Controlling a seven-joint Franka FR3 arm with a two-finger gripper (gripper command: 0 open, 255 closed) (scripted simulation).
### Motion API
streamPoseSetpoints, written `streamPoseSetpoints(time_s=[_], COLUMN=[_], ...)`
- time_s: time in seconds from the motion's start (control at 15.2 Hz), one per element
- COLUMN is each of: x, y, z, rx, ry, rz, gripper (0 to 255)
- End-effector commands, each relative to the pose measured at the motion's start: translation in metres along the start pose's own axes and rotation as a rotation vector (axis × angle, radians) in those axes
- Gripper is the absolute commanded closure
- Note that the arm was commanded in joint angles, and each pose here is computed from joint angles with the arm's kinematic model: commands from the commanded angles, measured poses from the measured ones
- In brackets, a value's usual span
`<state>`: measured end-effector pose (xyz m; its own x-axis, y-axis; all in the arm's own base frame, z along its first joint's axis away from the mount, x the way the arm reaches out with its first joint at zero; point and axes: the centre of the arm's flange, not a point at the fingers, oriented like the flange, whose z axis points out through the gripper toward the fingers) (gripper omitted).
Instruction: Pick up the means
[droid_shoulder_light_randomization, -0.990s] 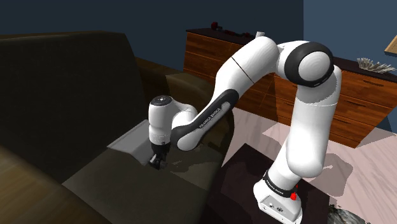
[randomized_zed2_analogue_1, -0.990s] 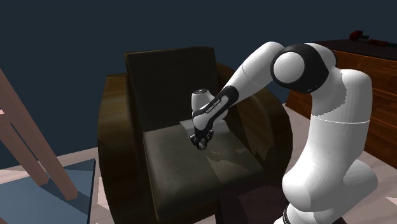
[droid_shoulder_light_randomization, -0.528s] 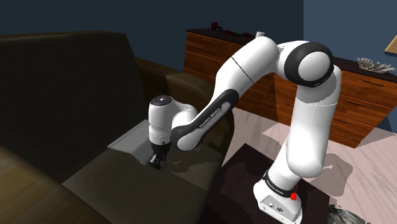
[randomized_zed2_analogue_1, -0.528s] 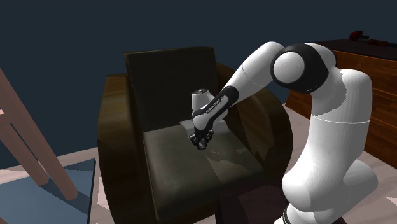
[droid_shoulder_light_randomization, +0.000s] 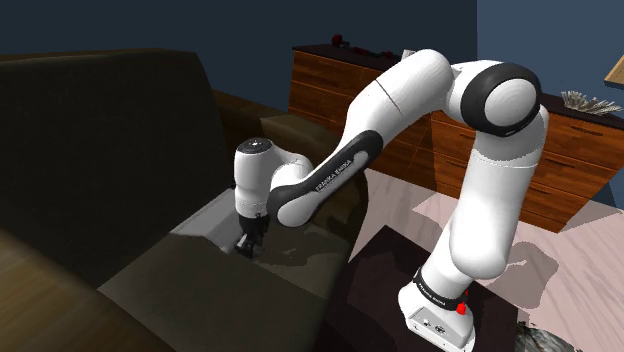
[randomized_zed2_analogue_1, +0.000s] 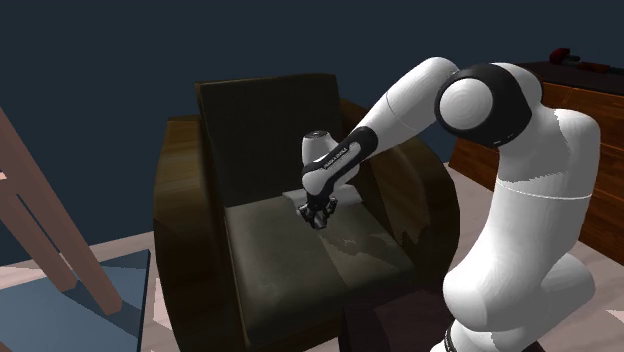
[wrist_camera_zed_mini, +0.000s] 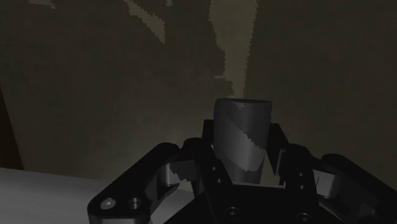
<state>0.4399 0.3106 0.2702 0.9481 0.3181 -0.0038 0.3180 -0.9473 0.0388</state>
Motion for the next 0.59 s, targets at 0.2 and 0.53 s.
streamPoseSetpoints(time_s=[0.2, 0.53], x=[0.000, 0.000], y=[0.001, 0.002], z=[-0.028, -0.049], rx=[0.000, 0.000], ry=[0.001, 0.001], rz=[0.000, 0.000], gripper=[255, 255])
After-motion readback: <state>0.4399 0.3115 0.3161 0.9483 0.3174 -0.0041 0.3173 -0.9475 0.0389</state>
